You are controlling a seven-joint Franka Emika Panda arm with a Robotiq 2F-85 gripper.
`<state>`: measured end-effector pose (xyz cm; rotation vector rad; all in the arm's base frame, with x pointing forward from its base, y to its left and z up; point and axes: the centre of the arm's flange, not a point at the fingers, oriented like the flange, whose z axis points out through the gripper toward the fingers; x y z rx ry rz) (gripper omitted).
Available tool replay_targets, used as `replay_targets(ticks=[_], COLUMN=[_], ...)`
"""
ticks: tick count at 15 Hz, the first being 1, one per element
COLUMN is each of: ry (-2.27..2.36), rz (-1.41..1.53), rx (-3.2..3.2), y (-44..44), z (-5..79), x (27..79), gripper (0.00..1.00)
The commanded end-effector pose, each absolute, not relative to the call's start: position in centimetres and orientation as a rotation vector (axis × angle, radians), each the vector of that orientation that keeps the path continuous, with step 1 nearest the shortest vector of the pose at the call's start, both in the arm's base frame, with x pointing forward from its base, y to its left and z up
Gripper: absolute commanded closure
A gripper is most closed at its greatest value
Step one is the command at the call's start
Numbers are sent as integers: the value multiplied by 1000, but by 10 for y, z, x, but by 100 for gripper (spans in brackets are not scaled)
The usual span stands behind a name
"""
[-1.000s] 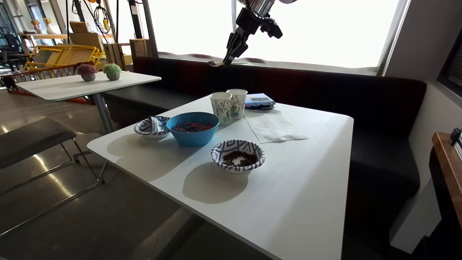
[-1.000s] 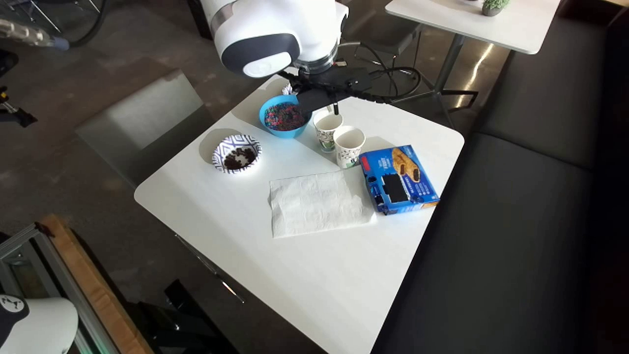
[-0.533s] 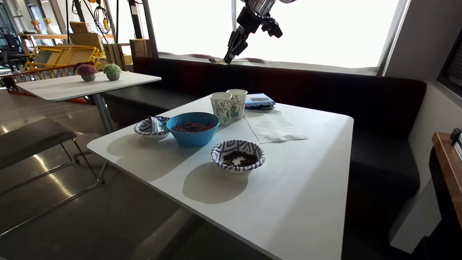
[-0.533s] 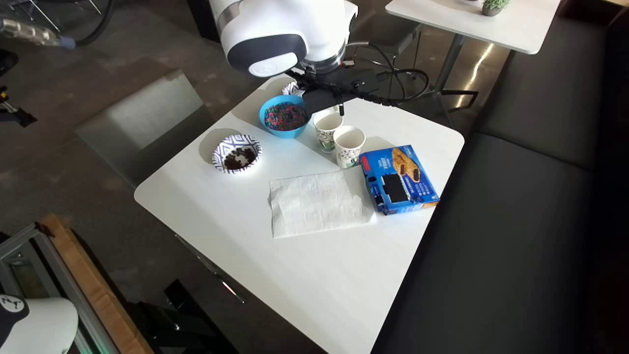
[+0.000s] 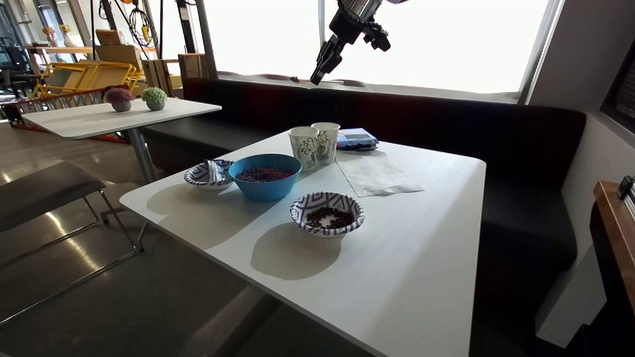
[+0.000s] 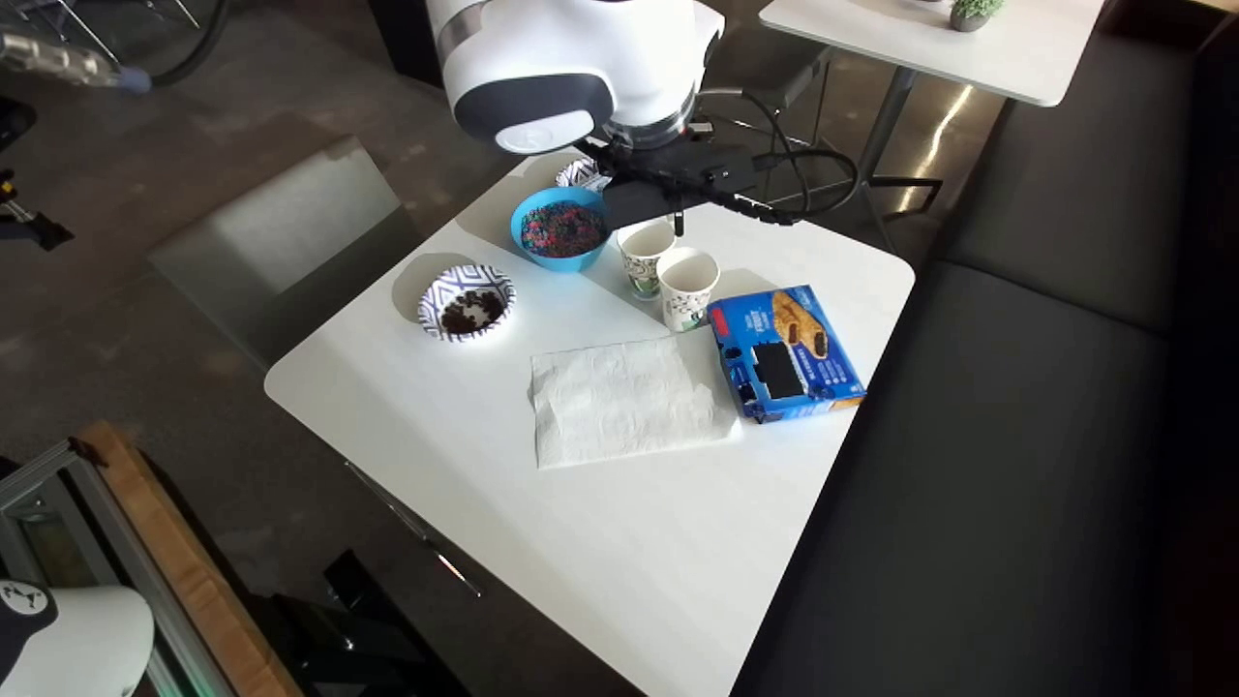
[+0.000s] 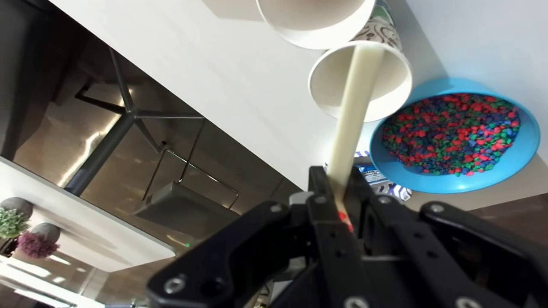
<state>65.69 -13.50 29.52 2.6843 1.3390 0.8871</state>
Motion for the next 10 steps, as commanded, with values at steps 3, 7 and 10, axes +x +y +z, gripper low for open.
replay_targets(ticks=[3,7,10], ry=[1199,1096,1043], rz=[976,1020,1055], rx=[2700,2700,2699], y=[-132,-124,-116], z=[292,289,283], x=[662,666,671], gripper=[96,96,96])
